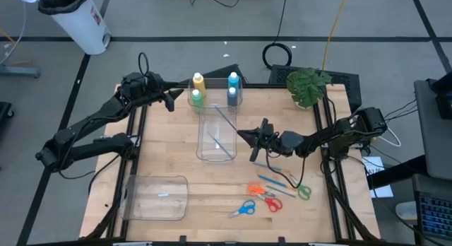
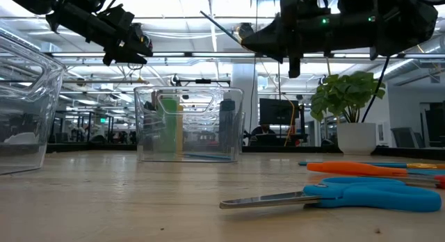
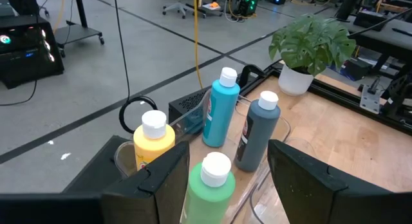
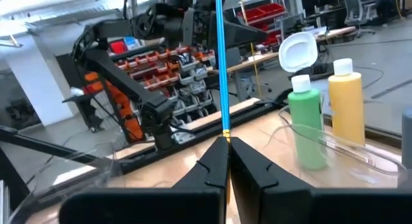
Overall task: Pick & Place Paint Supplies
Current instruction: Put the blue paintbrush into the middle transparent bin
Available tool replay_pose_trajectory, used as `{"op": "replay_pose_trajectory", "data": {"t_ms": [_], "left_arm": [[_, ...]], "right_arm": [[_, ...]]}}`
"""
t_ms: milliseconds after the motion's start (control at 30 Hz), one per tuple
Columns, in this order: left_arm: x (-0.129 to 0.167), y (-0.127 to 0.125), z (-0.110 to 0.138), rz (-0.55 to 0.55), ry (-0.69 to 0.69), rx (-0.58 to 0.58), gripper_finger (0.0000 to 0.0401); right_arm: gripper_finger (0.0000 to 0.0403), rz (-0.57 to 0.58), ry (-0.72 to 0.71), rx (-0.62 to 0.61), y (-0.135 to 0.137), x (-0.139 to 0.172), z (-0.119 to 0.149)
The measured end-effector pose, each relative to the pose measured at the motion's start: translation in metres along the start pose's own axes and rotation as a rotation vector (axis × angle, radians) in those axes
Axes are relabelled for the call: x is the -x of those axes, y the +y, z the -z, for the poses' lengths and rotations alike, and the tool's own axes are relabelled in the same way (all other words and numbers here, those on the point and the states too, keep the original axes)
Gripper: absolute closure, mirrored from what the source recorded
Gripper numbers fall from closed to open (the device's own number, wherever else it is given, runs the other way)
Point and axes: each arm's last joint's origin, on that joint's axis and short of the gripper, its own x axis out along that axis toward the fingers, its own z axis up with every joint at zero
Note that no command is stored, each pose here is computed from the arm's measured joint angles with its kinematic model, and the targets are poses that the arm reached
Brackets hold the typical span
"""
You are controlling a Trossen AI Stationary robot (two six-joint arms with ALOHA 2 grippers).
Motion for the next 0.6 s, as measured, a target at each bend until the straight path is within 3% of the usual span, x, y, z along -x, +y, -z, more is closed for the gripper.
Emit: {"op": "replay_pose_trajectory", "data": {"t_ms": [600], "left_arm": [[0.000, 0.000, 0.000, 0.000, -0.001, 0.000, 0.0187]], "right_arm": [[0.0403, 0.044, 0.140, -0.032, 0.002, -0.039, 0.059]]}}
